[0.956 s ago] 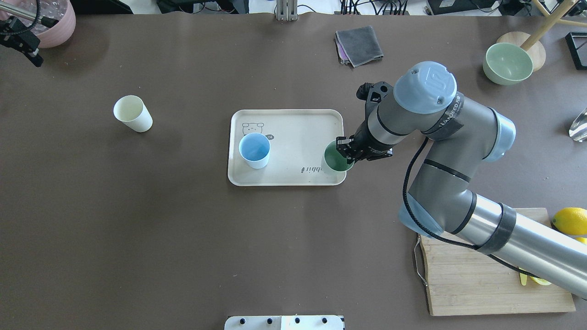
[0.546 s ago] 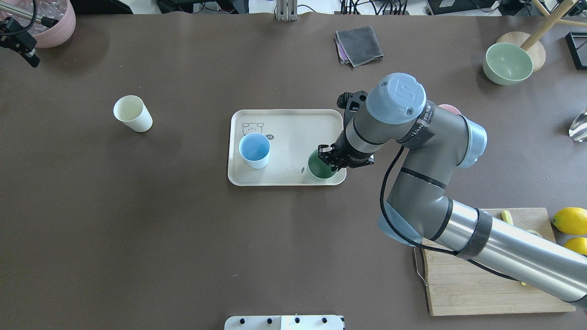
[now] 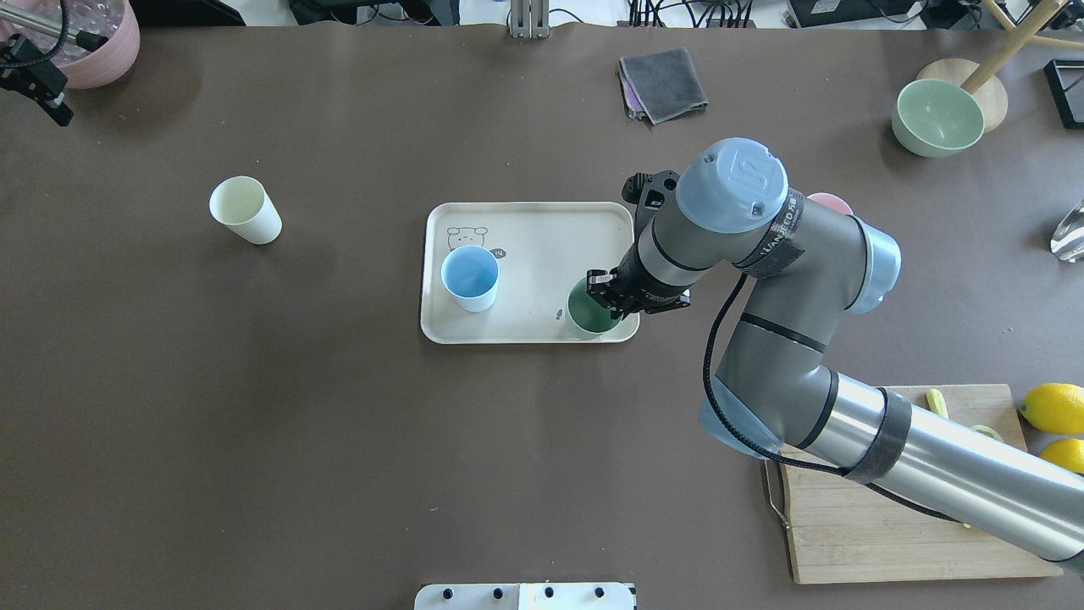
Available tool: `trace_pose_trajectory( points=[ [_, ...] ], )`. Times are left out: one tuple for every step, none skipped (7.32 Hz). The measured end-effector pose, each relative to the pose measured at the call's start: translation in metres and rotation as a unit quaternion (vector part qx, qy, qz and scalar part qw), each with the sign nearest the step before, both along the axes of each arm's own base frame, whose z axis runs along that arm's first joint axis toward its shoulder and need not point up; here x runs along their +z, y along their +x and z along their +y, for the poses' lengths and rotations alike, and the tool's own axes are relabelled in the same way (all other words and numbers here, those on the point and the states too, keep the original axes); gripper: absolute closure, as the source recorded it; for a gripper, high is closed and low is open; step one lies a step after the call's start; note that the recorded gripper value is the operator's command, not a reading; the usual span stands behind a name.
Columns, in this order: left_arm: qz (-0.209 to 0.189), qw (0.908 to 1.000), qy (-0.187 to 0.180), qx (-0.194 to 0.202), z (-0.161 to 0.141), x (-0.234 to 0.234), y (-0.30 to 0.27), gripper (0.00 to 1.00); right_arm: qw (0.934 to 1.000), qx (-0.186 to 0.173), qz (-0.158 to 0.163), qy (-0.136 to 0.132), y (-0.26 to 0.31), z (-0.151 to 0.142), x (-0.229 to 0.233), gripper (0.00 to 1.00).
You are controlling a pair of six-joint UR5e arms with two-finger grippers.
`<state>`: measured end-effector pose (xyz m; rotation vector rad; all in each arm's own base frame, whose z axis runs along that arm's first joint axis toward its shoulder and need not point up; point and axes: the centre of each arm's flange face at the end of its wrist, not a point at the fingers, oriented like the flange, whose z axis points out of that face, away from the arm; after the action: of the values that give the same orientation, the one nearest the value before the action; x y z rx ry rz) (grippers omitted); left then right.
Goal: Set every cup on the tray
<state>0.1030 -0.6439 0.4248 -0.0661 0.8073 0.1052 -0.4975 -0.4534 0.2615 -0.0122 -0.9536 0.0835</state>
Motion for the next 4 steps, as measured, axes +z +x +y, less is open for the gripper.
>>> trace_pose_trajectory(
  points=[
    [0.0,1.0,0.0,0.0,-0.0002,0.0,0.0001,0.02,1.0,0.003,0.003,0.001,-0.0008,-0.001,0.0018,1.0],
    [0.0,1.0,0.0,0.0,-0.0004,0.0005,0.0001,0.02,0.9999,0.006,0.007,0.004,-0.0031,-0.0007,0.0036,0.01],
    [0.0,1.0,-0.001,0.001,-0.0007,0.0015,0.0002,0.02,0.9999,0.008,0.01,0.007,-0.0059,0.0006,0.0048,0.0],
    [0.0,1.0,-0.001,0.001,-0.0014,0.0033,0.0,0.02,0.9998,0.01,0.01,0.01,-0.0066,0.0009,0.0036,0.0]
  ],
)
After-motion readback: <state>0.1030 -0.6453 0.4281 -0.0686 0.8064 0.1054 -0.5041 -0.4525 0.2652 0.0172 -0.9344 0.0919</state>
